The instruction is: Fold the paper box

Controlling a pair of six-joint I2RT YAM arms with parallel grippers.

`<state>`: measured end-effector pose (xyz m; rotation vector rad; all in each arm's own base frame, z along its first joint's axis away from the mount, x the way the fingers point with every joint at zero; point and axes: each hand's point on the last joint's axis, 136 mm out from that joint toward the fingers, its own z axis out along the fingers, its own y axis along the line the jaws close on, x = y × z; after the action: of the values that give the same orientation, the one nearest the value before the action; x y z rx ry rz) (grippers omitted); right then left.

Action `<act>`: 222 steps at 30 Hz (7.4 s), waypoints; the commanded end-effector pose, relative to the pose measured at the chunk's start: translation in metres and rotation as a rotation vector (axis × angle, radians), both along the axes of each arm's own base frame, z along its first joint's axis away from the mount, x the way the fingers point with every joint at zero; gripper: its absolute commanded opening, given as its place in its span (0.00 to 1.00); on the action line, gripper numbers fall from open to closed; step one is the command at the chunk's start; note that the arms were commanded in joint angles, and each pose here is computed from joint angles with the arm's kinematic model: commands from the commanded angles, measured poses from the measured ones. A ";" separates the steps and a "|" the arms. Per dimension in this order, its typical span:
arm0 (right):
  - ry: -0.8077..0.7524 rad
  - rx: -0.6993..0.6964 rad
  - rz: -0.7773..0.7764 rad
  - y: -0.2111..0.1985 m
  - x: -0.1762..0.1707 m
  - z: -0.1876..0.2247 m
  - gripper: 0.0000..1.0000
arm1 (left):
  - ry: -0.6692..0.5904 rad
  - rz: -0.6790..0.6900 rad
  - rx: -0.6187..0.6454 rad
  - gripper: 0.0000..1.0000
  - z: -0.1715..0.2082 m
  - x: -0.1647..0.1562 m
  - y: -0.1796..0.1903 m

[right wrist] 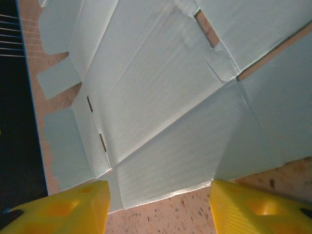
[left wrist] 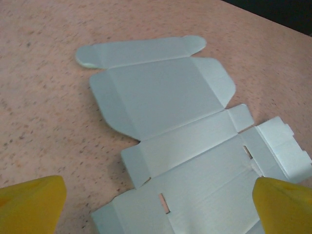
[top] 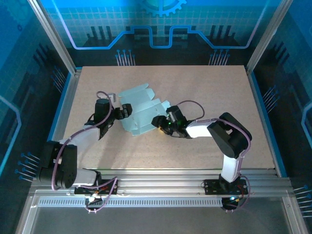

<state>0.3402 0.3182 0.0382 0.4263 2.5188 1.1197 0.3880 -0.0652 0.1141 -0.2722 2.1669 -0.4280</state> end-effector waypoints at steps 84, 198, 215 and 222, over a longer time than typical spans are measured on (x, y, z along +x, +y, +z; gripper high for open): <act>0.050 -0.135 -0.070 -0.086 0.027 0.009 0.00 | 0.190 0.231 -0.588 0.90 -0.047 0.006 -0.037; 0.050 -0.762 0.481 -0.231 0.063 -0.001 0.65 | 0.374 -0.303 -0.256 0.99 -0.048 0.042 -0.140; -0.031 -0.770 0.539 -0.222 0.060 0.002 0.00 | 0.307 -0.395 -0.250 0.99 -0.037 0.061 -0.155; -0.236 -0.760 0.571 -0.198 0.065 0.038 0.00 | 0.165 -0.595 -0.179 0.94 -0.010 0.074 -0.173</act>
<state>0.3940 0.1011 0.0540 -0.5094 2.7791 0.2347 0.4575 -0.2209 0.0883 0.0442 2.4275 -0.9235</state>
